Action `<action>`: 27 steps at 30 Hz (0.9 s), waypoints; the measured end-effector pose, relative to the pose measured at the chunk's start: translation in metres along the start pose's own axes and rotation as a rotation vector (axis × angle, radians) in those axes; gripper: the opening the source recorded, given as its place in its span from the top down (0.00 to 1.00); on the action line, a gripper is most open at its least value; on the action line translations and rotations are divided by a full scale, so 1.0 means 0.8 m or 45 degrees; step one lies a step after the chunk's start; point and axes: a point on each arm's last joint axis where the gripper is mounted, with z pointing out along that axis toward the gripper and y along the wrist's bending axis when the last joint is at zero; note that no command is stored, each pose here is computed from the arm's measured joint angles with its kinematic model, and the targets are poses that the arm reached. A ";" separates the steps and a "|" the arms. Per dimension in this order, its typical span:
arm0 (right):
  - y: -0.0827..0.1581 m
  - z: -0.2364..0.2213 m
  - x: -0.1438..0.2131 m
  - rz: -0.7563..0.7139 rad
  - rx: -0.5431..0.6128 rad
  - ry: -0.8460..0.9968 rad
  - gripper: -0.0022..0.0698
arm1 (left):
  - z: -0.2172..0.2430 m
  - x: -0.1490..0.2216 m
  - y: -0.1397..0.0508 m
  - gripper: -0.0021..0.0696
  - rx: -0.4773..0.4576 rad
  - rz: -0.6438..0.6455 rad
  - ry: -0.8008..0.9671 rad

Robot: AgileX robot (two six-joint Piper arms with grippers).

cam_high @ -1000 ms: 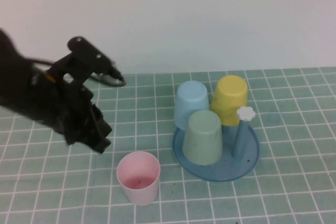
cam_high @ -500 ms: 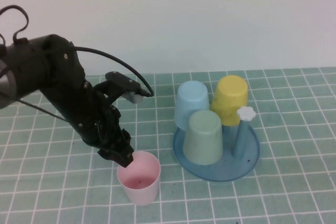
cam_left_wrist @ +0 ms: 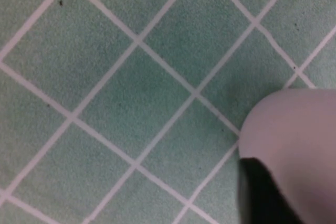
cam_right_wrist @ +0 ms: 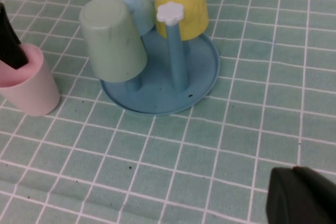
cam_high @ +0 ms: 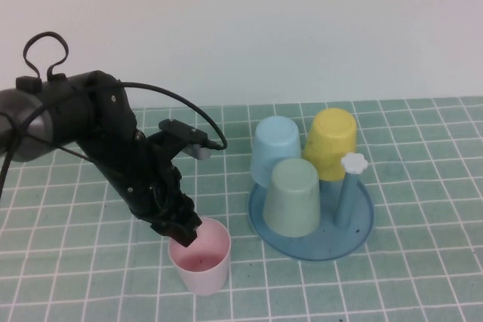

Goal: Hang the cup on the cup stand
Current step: Pick up the cup from the table, then adjust the cup with two arms

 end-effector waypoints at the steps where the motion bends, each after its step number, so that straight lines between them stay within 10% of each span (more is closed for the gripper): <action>1: 0.000 0.000 0.000 0.000 0.000 0.000 0.97 | 0.000 0.000 0.000 0.71 0.000 0.000 0.000; 6: 0.000 0.000 0.000 -0.003 0.000 0.000 0.97 | -0.002 0.001 0.004 0.94 -0.024 0.026 0.009; 20: 0.011 0.008 0.000 -0.418 -0.171 0.063 0.96 | -0.128 -0.040 -0.051 0.96 0.185 0.155 -0.315; 27: 0.024 0.022 -0.029 -0.577 -0.279 0.054 0.62 | -0.142 -0.048 -0.095 0.96 0.351 0.173 -0.417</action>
